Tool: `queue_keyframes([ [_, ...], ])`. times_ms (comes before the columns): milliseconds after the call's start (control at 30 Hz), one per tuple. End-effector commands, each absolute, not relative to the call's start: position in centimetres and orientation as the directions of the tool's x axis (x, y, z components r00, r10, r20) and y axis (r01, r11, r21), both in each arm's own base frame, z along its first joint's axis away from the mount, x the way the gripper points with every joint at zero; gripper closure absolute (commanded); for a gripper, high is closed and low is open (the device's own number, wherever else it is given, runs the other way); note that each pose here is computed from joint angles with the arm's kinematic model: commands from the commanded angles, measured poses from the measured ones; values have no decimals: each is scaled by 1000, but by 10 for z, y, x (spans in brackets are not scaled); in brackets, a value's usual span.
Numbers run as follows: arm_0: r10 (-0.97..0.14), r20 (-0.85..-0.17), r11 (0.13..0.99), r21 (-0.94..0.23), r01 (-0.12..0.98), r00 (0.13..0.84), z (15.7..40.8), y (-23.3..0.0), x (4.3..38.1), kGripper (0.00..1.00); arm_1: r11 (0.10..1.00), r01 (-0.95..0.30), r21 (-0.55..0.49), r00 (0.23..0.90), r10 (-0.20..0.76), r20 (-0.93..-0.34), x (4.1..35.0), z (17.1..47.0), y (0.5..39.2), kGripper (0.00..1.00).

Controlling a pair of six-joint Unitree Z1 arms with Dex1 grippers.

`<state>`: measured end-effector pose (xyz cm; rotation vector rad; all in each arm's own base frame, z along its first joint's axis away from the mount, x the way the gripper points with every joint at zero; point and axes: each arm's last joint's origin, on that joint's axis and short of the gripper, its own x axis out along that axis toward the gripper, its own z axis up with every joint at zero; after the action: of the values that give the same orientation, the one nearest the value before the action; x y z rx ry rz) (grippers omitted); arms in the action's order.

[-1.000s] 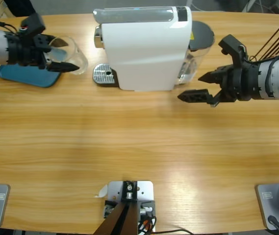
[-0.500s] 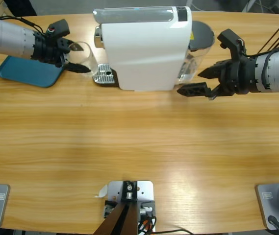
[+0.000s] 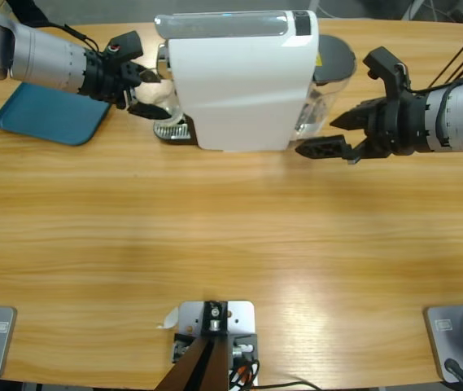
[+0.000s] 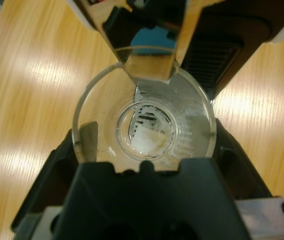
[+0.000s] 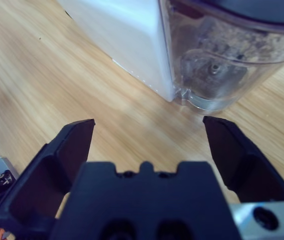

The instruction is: Pour coffee

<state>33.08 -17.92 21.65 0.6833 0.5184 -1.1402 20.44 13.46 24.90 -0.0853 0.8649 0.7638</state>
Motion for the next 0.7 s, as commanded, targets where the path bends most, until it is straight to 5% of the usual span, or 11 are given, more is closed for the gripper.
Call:
queue_keyframes([
  [33,-638,-717,237,163,958,280,195,-184,330,561,737,-627,252,371,567,-736,211,240,135,18],
  [567,-647,-716,222,152,963,263,193,-188,327,541,738,-626,253,367,565,-739,213,239,136,18],
  [600,-645,-718,225,151,963,263,192,-188,327,485,738,-626,253,367,565,-739,213,239,136,18],
  [700,-636,-724,237,146,960,267,191,-187,327,61,735,-628,256,366,568,-737,214,239,137,18],
])
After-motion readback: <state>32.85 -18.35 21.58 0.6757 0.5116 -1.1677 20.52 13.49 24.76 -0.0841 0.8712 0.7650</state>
